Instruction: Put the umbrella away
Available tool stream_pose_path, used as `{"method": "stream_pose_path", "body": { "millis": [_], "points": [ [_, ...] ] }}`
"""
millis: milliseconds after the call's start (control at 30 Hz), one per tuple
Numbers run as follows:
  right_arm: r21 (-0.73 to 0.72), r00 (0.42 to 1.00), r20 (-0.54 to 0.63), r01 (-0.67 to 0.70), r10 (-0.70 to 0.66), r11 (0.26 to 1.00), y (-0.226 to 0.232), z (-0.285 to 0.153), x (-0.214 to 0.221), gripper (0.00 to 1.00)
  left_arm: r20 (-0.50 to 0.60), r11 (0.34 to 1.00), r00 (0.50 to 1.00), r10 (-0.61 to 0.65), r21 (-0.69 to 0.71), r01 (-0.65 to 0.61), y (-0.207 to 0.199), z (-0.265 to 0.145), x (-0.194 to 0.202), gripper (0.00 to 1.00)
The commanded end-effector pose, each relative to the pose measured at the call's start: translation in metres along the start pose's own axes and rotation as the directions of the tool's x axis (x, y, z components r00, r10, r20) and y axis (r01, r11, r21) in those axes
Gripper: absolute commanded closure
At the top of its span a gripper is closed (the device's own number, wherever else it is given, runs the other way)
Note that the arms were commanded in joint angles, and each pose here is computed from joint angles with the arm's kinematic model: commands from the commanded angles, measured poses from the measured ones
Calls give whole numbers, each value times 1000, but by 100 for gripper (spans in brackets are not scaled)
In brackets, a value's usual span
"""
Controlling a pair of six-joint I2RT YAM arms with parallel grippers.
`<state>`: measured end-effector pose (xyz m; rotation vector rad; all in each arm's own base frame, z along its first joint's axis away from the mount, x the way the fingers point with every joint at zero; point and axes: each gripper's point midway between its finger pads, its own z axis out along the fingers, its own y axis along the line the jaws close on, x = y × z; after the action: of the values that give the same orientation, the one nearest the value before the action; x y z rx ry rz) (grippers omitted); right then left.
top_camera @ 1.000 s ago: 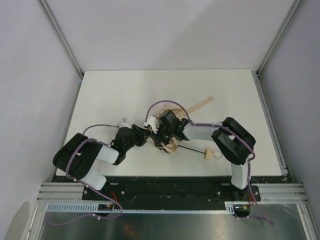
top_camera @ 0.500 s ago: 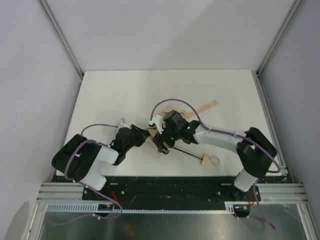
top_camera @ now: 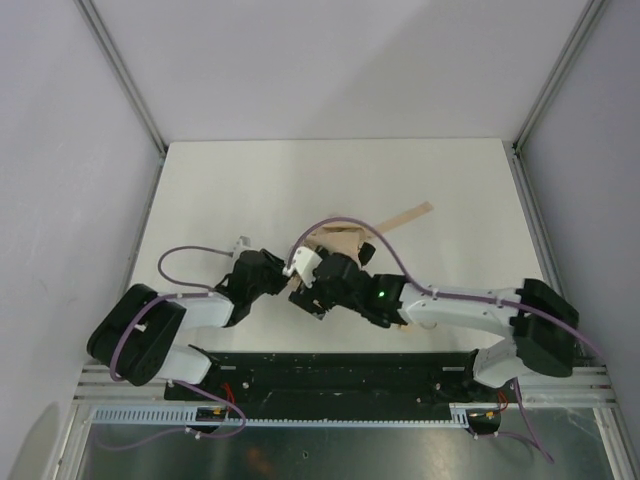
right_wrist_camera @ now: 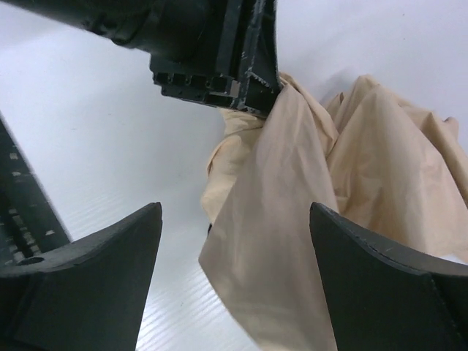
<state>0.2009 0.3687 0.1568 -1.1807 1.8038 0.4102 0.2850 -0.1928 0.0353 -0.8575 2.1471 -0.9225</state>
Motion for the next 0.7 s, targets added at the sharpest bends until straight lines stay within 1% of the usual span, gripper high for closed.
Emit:
{"method": "stream_pose_path", "body": {
  "millis": [0, 167, 300, 400, 467, 533, 667],
  "points": [
    [118, 992, 45, 115, -121, 986, -10, 34, -1, 16, -15, 975, 999, 44, -219, -46, 43, -7, 3, 100],
    [120, 973, -48, 228, -224, 966, 10, 62, 35, 21, -48, 962, 999, 10, -271, -22, 44, -11, 6, 100],
    [145, 955, -154, 277, -255, 950, 10, 80, 76, 24, -97, 957, 995, -32, -292, 3, 43, -12, 15, 100],
    [122, 948, -203, 272, -244, 955, 13, 90, 100, 28, -142, 955, 988, -68, -295, 23, 40, -12, 23, 100],
    [118, 947, -236, 252, -219, 961, 9, 95, 116, 36, -166, 954, 983, -83, -299, 30, 37, -13, 26, 100],
    [127, 946, -268, 222, -183, 967, 4, 98, 131, 47, -182, 953, 979, -92, -301, 34, 34, -14, 28, 100],
    [115, 927, -348, 187, -137, 976, -1, 102, 167, 60, -208, 949, 972, -111, -312, 42, 33, -17, 32, 100]
  ]
}}
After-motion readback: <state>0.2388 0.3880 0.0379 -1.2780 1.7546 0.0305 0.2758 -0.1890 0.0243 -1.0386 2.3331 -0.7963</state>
